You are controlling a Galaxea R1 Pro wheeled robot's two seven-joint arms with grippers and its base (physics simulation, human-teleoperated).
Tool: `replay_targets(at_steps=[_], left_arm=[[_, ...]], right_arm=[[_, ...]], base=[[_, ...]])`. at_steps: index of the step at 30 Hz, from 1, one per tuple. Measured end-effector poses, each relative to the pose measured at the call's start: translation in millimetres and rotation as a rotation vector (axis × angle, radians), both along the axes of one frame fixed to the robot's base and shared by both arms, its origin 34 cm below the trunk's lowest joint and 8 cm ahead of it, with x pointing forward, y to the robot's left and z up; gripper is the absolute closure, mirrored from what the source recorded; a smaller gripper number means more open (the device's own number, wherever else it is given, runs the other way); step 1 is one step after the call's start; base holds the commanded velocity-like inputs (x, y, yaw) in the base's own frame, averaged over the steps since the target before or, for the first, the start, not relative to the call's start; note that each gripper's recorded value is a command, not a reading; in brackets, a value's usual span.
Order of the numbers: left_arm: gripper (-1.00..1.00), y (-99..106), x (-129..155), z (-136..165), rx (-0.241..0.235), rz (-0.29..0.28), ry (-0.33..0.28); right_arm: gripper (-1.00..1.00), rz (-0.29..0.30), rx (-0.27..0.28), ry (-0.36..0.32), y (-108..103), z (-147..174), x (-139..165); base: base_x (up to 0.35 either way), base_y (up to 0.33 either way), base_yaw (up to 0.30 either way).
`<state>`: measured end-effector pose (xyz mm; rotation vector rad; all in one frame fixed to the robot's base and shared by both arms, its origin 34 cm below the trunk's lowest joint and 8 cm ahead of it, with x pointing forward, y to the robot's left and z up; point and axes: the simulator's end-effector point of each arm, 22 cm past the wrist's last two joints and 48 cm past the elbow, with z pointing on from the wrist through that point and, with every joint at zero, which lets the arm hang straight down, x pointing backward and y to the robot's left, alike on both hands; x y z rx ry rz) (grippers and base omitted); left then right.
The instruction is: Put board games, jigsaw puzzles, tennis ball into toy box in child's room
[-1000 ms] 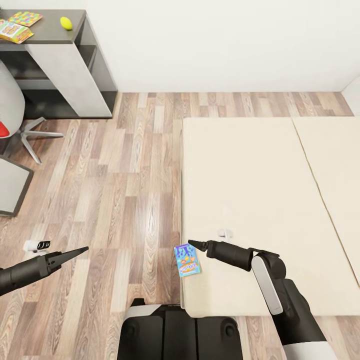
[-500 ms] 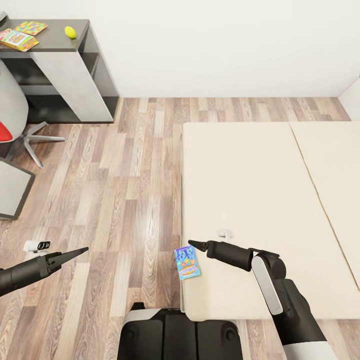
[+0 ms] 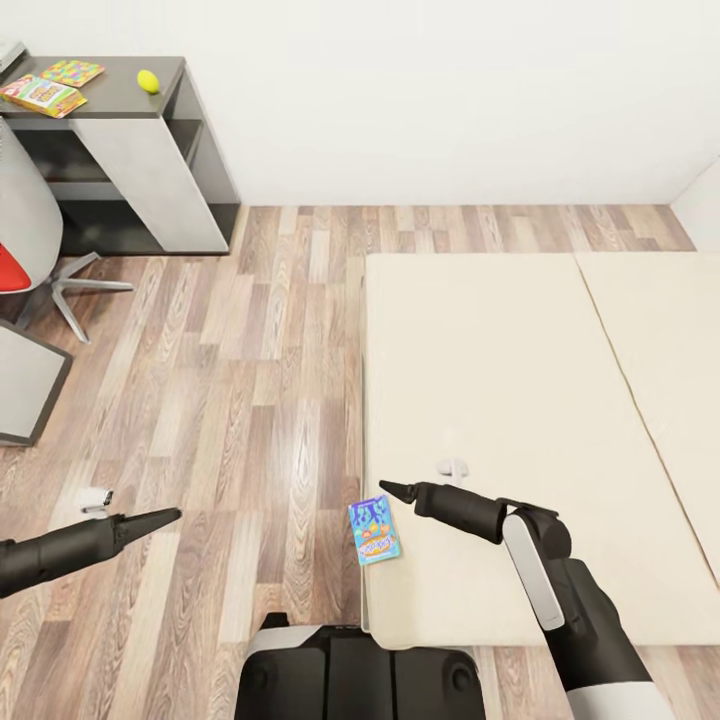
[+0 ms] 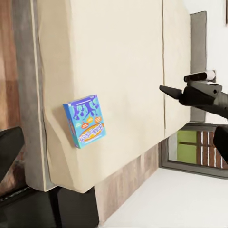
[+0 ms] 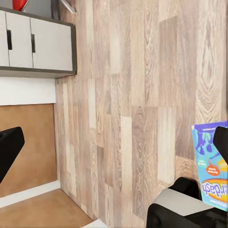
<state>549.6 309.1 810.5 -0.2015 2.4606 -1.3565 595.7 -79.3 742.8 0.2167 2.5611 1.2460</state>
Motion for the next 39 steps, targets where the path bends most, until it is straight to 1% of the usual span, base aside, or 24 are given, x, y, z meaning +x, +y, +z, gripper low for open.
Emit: replay_targets(at_steps=[1, 4, 7, 8, 10, 13, 17, 19, 20, 22, 23, 25, 28, 33, 39], left_arm=[[-1.0, 1.4, 0.1, -2.1, 0.013, 0.001, 0.003], [-1.0, 11.1, 0.0, -16.2, 0.094, 0.014, 0.025], [-1.0, 18.6, 0.8, -24.0, 0.148, 0.025, 0.036], [-1.0, 22.4, 1.2, -27.6, 0.173, 0.029, 0.038], [-1.0, 26.9, 2.0, -31.5, 0.205, 0.035, 0.039], [-1.0, 30.2, 3.1, -34.1, 0.232, 0.04, 0.037], [-1.0, 30.3, 3.2, -35.8, 0.242, 0.045, 0.038], [-1.0, 32.7, 3.1, -37.7, 0.257, 0.05, 0.042], [-1.0, 35.7, 2.9, -40.3, 0.275, 0.054, 0.047], [-1.0, 45.4, 3.1, -47.7, 0.33, 0.067, 0.055], [-1.0, 48.3, 3.6, -49.5, 0.347, 0.07, 0.054], [-1.0, 55.1, 4.1, -58.5, 0.408, 0.08, 0.056], [-1.0, 50.9, 3.4, -68.5, 0.451, 0.075, 0.065], [-1.0, 38.8, 1.3, -77.4, 0.484, 0.042, 0.074], [-1.0, 39.0, 2.4, -77.3, 0.502, 0.039, 0.072]], right_arm=[[-1.0, -0.002, -0.001, -0.001, -0.3, -0.5, 0.1], [-1.0, -0.009, -0.008, 0.01, -2.0, -8.3, -3.9], [-1.0, -0.015, -0.013, 0.013, -3.5, -12.3, -5.6], [-1.0, -0.019, -0.016, 0.011, -4.3, -14.1, -5.8], [-1.0, -0.024, -0.02, 0.007, -5.8, -15.8, -5.7], [-1.0, -0.027, -0.028, 0.004, -9.3, -17.8, -6.0], [-1.0, -0.028, -0.034, 0.005, -11.5, -19.2, -6.8], [-1.0, -0.029, -0.036, 0.012, -12.1, -21.5, -9.1], [-1.0, -0.03, -0.038, 0.017, -12.5, -23.6, -10.8], [-1.0, -0.038, -0.045, 0.016, -14.6, -28.4, -12.2], [-1.0, -0.041, -0.046, 0.013, -15.0, -29.3, -12.3], [-1.0, -0.049, -0.053, 0.013, -17.2, -34.3, -14.1], [-1.0, -0.054, -0.057, 0.013, -18.7, -36.8, -15.4], [-1.0, -0.058, -0.063, 0.005, -19.9, -36.7, -14.6], [-1.0, -0.071, -0.073, -0.025, -22.4, -36.6, -10.5]], base=[[0.0, 0.0, 0.0], [0.0, 0.0, 0.0], [0.0, 0.0, 0.0], [0.0, 0.0, 0.0], [0.0, 0.0, 0.0], [0.0, 0.0, 0.0], [0.0, 0.0, 0.0], [0.0, 0.0, 0.0], [0.0, 0.0, 0.0], [0.0, 0.0, 0.0], [0.0, 0.0, 0.0], [0.0, 0.0, 0.0], [0.0, 0.0, 0.0], [0.0, 0.0, 0.0], [0.0, 0.0, 0.0]])
